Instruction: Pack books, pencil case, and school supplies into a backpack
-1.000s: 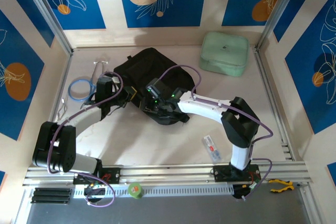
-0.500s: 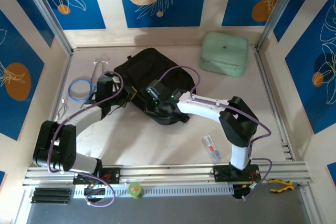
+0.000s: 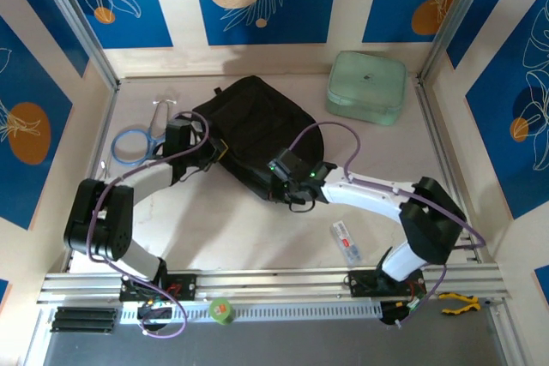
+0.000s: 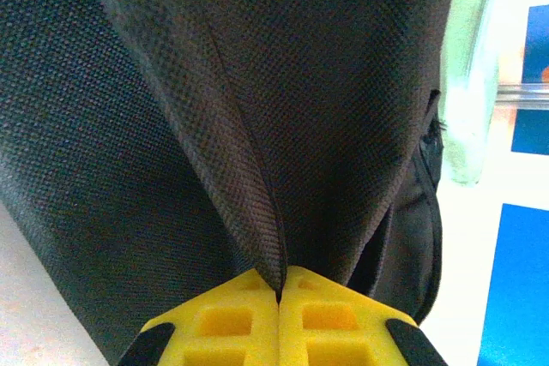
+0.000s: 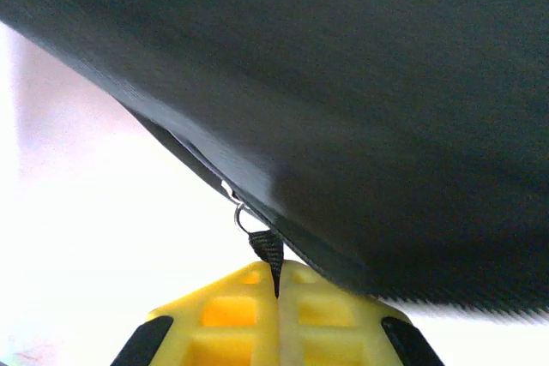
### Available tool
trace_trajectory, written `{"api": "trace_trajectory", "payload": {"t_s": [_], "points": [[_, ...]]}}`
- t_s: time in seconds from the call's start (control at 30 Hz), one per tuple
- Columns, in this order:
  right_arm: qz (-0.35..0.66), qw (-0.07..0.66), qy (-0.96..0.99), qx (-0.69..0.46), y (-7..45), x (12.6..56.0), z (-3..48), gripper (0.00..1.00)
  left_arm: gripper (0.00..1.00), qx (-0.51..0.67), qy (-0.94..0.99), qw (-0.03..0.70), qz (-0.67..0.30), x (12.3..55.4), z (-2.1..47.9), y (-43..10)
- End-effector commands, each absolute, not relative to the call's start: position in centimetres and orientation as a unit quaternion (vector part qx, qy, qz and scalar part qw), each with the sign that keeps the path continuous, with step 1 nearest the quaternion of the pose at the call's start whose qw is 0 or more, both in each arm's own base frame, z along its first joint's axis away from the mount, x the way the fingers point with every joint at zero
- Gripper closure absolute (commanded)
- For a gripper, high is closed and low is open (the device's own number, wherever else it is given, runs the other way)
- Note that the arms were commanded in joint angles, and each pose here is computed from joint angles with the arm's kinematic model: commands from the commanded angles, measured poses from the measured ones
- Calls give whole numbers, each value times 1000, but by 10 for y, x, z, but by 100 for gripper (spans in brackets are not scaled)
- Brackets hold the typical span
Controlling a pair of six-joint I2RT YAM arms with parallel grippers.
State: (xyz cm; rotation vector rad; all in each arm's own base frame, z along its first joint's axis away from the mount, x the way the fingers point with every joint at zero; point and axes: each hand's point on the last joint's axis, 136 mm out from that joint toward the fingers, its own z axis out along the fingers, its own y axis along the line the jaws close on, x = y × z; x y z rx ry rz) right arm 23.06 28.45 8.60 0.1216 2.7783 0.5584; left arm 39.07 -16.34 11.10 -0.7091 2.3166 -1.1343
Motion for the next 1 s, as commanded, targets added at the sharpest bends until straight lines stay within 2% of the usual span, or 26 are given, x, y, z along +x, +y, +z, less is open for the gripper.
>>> {"api": "trace_trajectory", "payload": {"t_s": [0.0,0.2,0.27,0.37,0.4,0.5,0.6,0.8,0.97], "points": [[121,147,980,66,239,214,77,100,100,-240,838,269,-411,416,125,-160],[131,173,973,75,233,223,88,100,100,-231,844,263,-407,431,112,-164],[158,186,968,55,246,230,95,100,89,-226,855,261,-386,435,104,-159],[212,202,956,15,275,242,112,100,79,-227,867,256,-364,435,95,-147],[232,206,951,-3,287,245,119,100,72,-230,867,258,-359,433,95,-141],[280,213,935,-53,318,254,136,100,55,-245,870,264,-337,420,96,-120],[316,210,920,-95,349,261,149,100,43,-262,870,267,-323,400,98,-102],[366,205,895,-155,404,272,164,100,29,-277,861,248,-347,359,107,-101],[381,188,888,-174,430,272,161,100,23,-280,864,246,-338,341,116,-97]]}}
